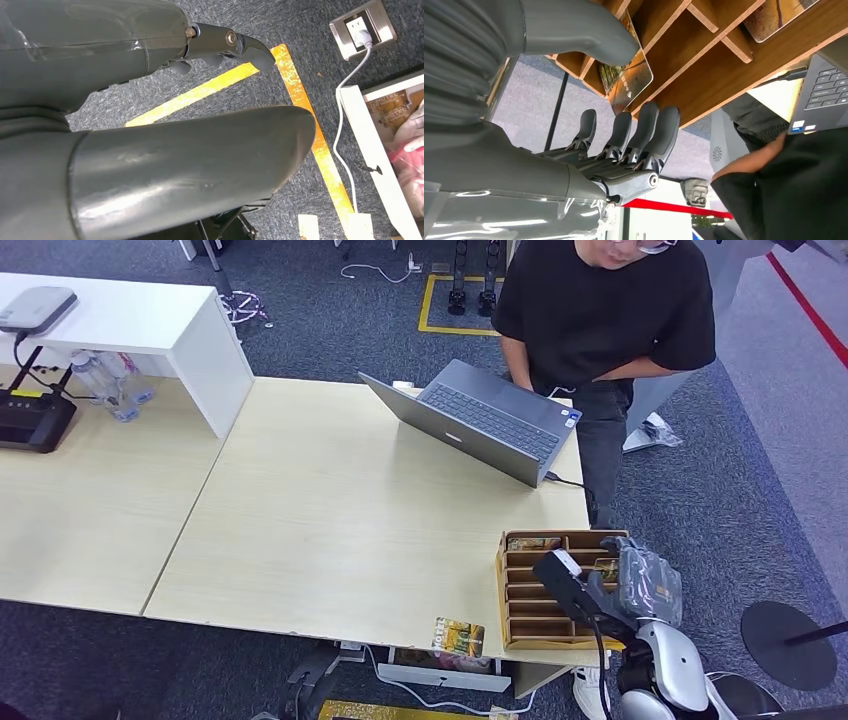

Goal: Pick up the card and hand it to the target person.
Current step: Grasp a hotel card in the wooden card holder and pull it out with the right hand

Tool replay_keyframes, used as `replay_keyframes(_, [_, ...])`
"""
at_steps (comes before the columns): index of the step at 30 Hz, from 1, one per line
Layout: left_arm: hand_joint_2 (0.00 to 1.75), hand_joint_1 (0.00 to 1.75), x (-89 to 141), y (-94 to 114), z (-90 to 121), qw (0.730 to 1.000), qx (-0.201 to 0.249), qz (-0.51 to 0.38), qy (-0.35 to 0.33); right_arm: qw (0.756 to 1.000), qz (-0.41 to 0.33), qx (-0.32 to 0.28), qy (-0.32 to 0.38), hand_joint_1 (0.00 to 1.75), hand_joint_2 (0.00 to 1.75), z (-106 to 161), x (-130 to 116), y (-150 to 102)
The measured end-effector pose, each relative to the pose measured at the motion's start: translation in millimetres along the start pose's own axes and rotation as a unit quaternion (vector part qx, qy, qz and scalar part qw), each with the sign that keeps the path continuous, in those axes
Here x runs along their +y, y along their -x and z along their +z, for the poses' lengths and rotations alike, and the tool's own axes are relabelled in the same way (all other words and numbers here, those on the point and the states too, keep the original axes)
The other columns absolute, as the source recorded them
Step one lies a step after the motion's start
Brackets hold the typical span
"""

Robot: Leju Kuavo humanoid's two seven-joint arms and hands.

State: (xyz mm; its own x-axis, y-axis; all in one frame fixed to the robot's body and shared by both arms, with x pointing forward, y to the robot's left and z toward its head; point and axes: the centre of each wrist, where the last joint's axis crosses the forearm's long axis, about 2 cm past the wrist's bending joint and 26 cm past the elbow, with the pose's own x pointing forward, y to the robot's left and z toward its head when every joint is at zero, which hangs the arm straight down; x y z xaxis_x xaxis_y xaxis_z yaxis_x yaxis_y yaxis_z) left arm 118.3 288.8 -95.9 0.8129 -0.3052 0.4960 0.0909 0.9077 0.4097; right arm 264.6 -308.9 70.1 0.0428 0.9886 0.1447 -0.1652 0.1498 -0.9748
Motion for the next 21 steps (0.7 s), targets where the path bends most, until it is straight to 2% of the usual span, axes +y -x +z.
replay_keyframes(11, [0.00, 0.00, 0.0, 0.4, 0.2, 1.000, 0.000, -0.001, -0.002, 1.000, 0.000, 0.003, -0.006, 0.85, 1.75, -0.8, 2.9, 1.0])
replay_keyframes(21, [0.00, 0.00, -0.3, 0.5, 0.3, 1.000, 0.000, -0.002, 0.001, 0.999, 0.046, -0.008, -0.019, 0.82, 1.75, -1.8, 2.5, 4.0])
